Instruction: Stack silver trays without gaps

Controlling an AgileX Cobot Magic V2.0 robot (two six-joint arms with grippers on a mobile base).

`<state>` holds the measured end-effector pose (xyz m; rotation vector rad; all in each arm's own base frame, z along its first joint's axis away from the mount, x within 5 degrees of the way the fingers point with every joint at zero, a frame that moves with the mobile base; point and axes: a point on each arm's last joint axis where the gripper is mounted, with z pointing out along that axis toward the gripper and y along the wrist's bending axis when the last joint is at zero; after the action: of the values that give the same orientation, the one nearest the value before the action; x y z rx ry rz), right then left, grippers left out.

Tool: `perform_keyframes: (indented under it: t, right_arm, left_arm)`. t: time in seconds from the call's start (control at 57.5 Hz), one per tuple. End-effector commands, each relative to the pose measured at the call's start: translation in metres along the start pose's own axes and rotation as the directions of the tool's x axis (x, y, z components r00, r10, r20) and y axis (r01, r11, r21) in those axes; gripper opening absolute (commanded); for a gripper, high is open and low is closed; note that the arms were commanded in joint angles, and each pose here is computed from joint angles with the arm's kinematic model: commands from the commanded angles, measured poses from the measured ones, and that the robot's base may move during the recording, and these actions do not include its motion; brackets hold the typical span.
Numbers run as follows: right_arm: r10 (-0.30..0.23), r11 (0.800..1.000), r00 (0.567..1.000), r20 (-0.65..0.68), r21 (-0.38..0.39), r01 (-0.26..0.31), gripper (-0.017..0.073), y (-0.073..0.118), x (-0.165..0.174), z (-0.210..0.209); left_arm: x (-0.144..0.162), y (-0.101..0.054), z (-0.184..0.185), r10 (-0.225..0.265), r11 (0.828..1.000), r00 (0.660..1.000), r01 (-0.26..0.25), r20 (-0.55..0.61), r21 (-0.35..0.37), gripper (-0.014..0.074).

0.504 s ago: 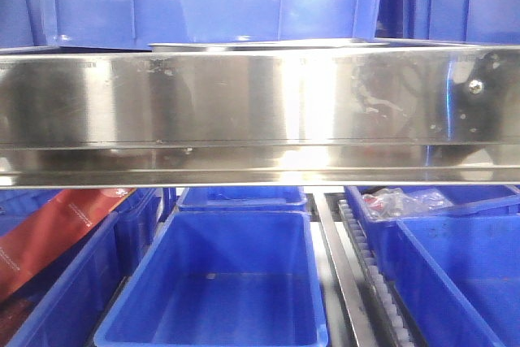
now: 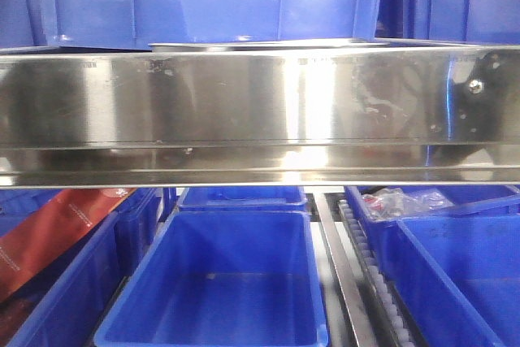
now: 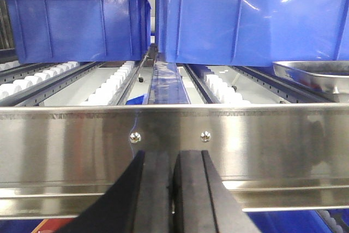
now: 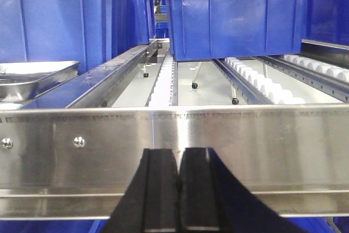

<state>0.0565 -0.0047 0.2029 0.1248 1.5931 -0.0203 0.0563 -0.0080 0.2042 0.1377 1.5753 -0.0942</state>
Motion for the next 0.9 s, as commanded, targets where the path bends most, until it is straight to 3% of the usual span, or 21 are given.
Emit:
perform_keyframes:
  t: [0.0,0.452,0.73,0.834,0.886]
  right_arm:
    - [-0.013,1.000,1.000,0.017,0.002,0.013,-0.0079,0.000,-0.002,0.000]
    - [-0.013,1.000,1.000,0.017,0.002,0.013,-0.0079,0.000,-0.002,0.000]
    - [-0.013,1.000,0.983,0.185,0.011,0.012,-0.0079,-0.001,-0.017,-0.002]
    - [-0.014,1.000,0.978,0.206,0.012,0.011,-0.0079,-0.001,-0.019,-0.002]
    - [-0.014,1.000,0.979,0.202,0.012,0.011,-0.0079,-0.001,-0.018,-0.002]
  left_arm:
    - [-0.002,0.000,0.000,-0.005,1.000,1.000,0.005,0.016,0.002,-0.0007]
    - [-0.002,0.000,0.000,-0.005,1.000,1.000,0.005,0.016,0.002,-0.0007]
    - [-0.004,0.000,0.000,-0.006,1.000,0.999,0.005,0.047,0.004,-0.0007]
    - [-0.015,-0.001,-0.002,-0.093,0.996,0.982,0.091,0.167,0.022,-0.0007]
    - [-0.019,0.000,-0.002,-0.197,0.980,0.960,0.194,0.200,0.036,-0.0007]
